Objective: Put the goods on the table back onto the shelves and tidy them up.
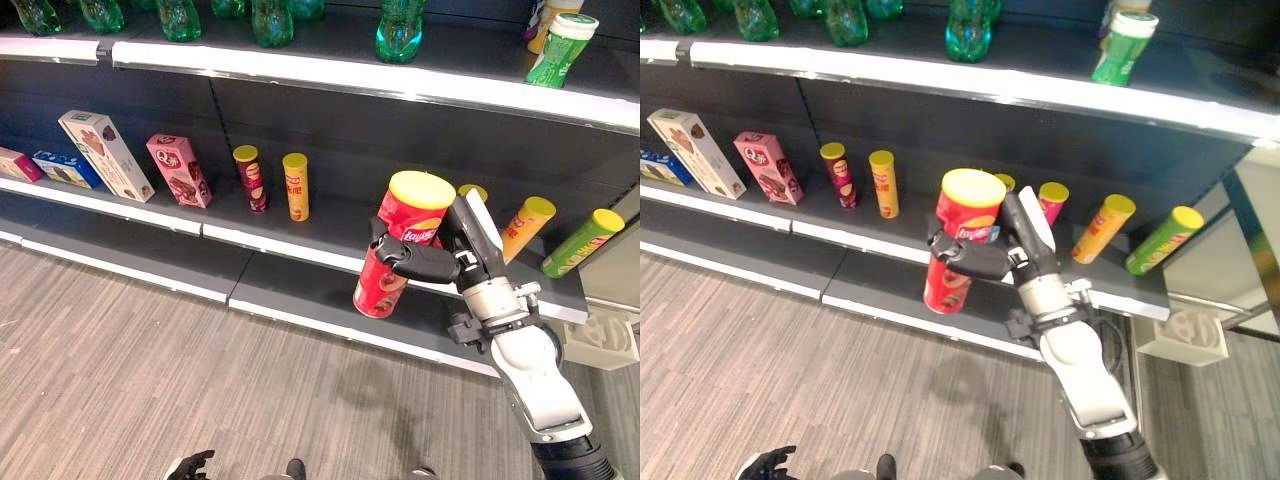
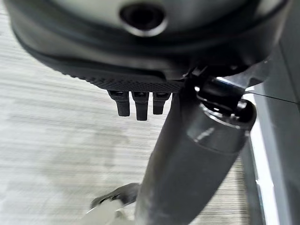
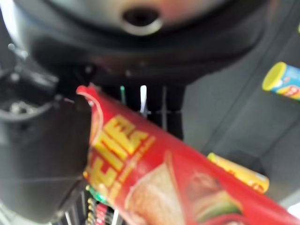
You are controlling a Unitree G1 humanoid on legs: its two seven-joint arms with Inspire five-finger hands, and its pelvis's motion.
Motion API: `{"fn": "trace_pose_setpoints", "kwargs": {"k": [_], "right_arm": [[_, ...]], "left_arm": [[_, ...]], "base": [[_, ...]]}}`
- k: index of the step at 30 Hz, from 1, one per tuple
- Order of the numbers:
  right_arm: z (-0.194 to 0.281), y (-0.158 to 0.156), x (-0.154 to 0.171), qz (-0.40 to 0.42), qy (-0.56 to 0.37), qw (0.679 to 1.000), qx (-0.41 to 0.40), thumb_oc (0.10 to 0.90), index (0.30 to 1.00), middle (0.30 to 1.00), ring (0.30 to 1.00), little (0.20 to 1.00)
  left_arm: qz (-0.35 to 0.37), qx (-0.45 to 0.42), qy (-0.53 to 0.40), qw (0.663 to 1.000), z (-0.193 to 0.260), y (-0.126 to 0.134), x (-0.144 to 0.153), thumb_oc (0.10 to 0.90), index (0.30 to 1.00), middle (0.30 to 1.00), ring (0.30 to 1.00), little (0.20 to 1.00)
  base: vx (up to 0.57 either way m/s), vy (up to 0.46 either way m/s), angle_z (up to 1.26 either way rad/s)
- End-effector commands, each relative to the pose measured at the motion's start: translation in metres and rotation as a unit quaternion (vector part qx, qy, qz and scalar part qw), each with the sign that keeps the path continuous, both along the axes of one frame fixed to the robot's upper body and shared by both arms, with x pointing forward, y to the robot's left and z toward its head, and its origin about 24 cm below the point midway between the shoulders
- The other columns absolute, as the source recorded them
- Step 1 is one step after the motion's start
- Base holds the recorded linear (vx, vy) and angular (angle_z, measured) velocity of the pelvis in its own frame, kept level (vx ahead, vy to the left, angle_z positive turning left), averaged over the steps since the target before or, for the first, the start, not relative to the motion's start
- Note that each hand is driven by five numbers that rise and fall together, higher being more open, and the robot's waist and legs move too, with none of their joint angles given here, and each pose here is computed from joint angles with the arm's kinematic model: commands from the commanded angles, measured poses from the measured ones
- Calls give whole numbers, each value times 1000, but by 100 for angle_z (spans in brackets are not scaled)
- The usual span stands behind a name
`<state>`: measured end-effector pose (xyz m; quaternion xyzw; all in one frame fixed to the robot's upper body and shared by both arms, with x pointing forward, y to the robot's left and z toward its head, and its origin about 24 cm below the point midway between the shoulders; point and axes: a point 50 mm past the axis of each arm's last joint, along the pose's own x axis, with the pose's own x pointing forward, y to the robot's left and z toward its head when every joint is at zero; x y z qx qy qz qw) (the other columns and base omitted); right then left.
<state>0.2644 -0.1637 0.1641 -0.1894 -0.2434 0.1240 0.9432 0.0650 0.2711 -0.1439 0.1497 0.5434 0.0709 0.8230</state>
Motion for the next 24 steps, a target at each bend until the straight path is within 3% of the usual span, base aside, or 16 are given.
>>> {"fn": "trace_pose_setpoints", "kwargs": {"k": [1, 6, 11, 24], "right_arm": [[63, 2, -4, 9, -163, 987, -3, 400, 300, 300, 300, 300], [65, 18, 5, 20, -168, 985, -17, 400, 300, 300, 300, 300], [64, 18, 9, -4, -173, 984, -34, 400, 300, 300, 300, 300], [45, 2, 4, -72, -158, 984, -33, 400, 300, 300, 300, 300]], "left_arm": [[11, 7, -31, 999, 5, 2, 8, 800, 900, 900, 900, 900], [54, -40, -66, 995, 4, -18, 11, 800, 900, 900, 900, 900], [52, -56, -94, 993, 8, -27, 26, 800, 900, 900, 900, 900], [25, -24, -55, 998, 1, -24, 15, 800, 900, 900, 900, 900]], "base": [[74, -72, 15], [101, -129, 12], [24, -34, 40], [157, 221, 7]]}}
